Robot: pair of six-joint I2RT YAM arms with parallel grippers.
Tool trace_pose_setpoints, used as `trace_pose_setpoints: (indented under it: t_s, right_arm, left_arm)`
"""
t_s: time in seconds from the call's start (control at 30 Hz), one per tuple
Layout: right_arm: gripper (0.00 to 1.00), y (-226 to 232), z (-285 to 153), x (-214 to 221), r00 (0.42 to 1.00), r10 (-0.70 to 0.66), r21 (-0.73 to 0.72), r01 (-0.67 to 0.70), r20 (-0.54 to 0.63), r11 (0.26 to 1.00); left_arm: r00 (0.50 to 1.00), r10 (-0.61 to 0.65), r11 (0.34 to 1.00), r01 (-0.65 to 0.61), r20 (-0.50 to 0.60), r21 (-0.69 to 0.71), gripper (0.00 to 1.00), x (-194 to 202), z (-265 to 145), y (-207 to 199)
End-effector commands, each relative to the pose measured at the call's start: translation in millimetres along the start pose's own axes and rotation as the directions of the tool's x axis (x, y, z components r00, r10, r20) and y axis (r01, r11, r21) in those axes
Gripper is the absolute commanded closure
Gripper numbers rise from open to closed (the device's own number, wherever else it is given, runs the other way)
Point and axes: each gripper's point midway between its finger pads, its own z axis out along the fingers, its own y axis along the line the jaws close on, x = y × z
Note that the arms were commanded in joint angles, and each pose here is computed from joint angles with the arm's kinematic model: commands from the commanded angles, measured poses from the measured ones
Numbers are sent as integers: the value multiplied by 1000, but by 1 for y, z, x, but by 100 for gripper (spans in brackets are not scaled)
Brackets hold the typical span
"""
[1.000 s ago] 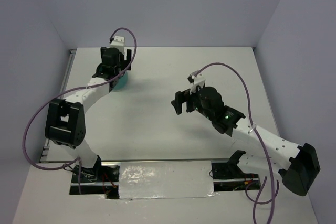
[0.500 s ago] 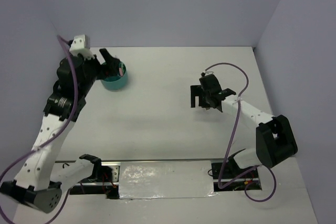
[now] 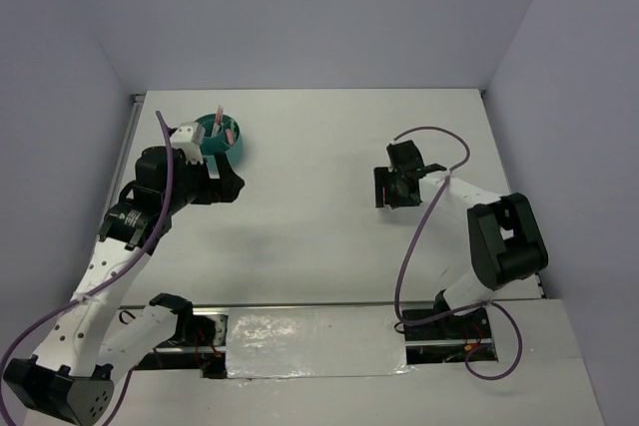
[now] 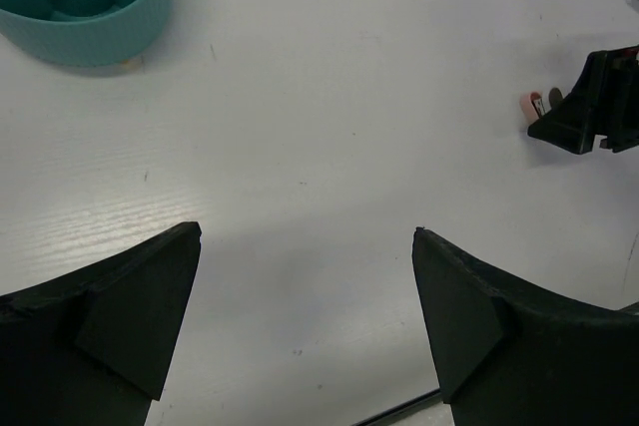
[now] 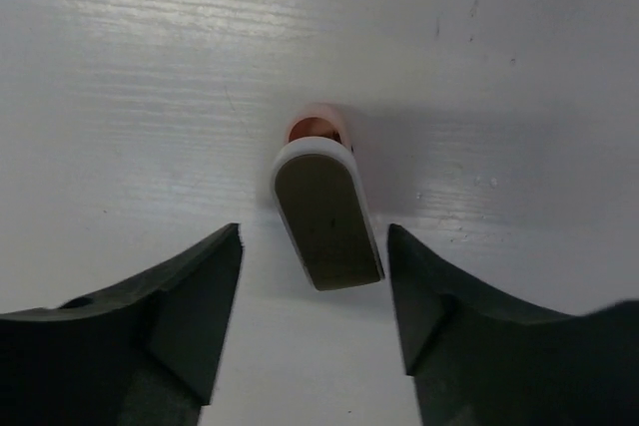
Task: Sort the stationery into containers
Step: Pick up the stapler from the center of the board.
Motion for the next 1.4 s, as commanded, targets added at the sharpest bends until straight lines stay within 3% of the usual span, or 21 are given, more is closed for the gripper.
trace_pose_setpoints:
  t_s: [0.0, 0.03, 0.1, 0.13, 0.2, 0.23, 0.27, 0.37, 0.4, 0.43, 0.5, 0.57, 0.6, 0.73, 0.8, 0.9, 0.97, 1.17, 1.27, 1.37]
  right_arm:
    - [38, 5, 6, -15, 999, -31, -13, 32, 29, 999]
    - [49, 2, 8, -16, 999, -33, 2, 33, 31, 999]
    - [63, -1, 10, -15, 999, -30, 21, 30, 27, 999]
    - [76, -2, 9, -14, 999, -26, 34, 25, 27, 999]
    - [79, -5, 1, -18, 998, -29, 66, 25, 63, 997]
    - [89, 0, -3, -19, 996, -38, 55, 33, 79, 998]
    - [91, 6, -16, -26, 990, -42, 34, 38, 132, 999]
    - [96, 47, -54, -39, 951, -81, -138, 127, 298, 982]
    - [96, 60, -67, -41, 935, -88, -186, 159, 342, 970]
    - [96, 88, -93, -39, 909, -82, -330, 230, 408, 915]
    - [97, 115, -125, -34, 880, -62, -476, 313, 471, 822]
    - [97, 139, -170, -30, 812, -18, -576, 430, 584, 695]
    - [99, 152, -189, -20, 806, -3, -635, 468, 591, 615]
    - [100, 167, -235, -19, 752, 70, -654, 519, 656, 551]
    - [100, 175, -248, -18, 748, 89, -658, 514, 658, 551]
    - [100, 187, -265, -14, 743, 91, -678, 545, 663, 493]
    - [100, 196, -278, -7, 743, 74, -699, 583, 665, 415]
    - [100, 202, -286, 3, 757, 22, -717, 608, 653, 339]
    - [100, 210, -306, 20, 743, -9, -729, 659, 669, 185]
    - [100, 211, -322, 28, 729, -14, -724, 682, 684, 104]
  left_arm:
    - [999, 19, 996, -21, 26, 92, 1, -5, -1, -16]
    - [1000, 19, 995, -21, 23, 99, 1, -5, 1, -17]
    - [1000, 18, 994, -19, 11, 107, 1, -2, 3, -18]
    - [1000, 17, 994, -18, 12, 106, 1, -3, 3, -18]
    - [1000, 13, 994, -15, 14, 106, 1, -4, 2, -19]
    - [1000, -4, 994, 2, 15, 109, 1, -5, 2, -20]
    - [1000, -16, 992, 13, 23, 122, 1, -7, 2, -23]
    - [996, -94, 969, 89, 11, 232, 1, -9, 0, -45]
    - [993, -110, 956, 95, 37, 278, 1, -18, -1, -55]
    - [988, -155, 933, 142, 14, 330, 1, -19, -4, -67]
    - [982, -181, 893, 145, 44, 425, 1, -34, -9, -87]
    - [976, -216, 824, 187, -8, 535, 1, -34, -17, -116]
    - [976, -219, 799, 171, 13, 577, 1, -43, -21, -127]
    - [976, -216, 780, 185, -19, 598, 1, -42, -21, -162]
    - [975, -224, 788, 190, -16, 586, 1, -44, -16, -171]
    - [981, -192, 774, 172, -33, 610, 2, -38, -11, -191]
    - [990, -129, 733, 128, -48, 668, 4, -30, -13, -209]
    - [997, -2, 608, -57, 74, 792, 6, -31, -35, -227]
    - [987, 73, 501, -161, 144, 850, 7, -25, -54, -235]
    - [975, 100, 369, -220, 196, 903, 11, -18, -77, -242]
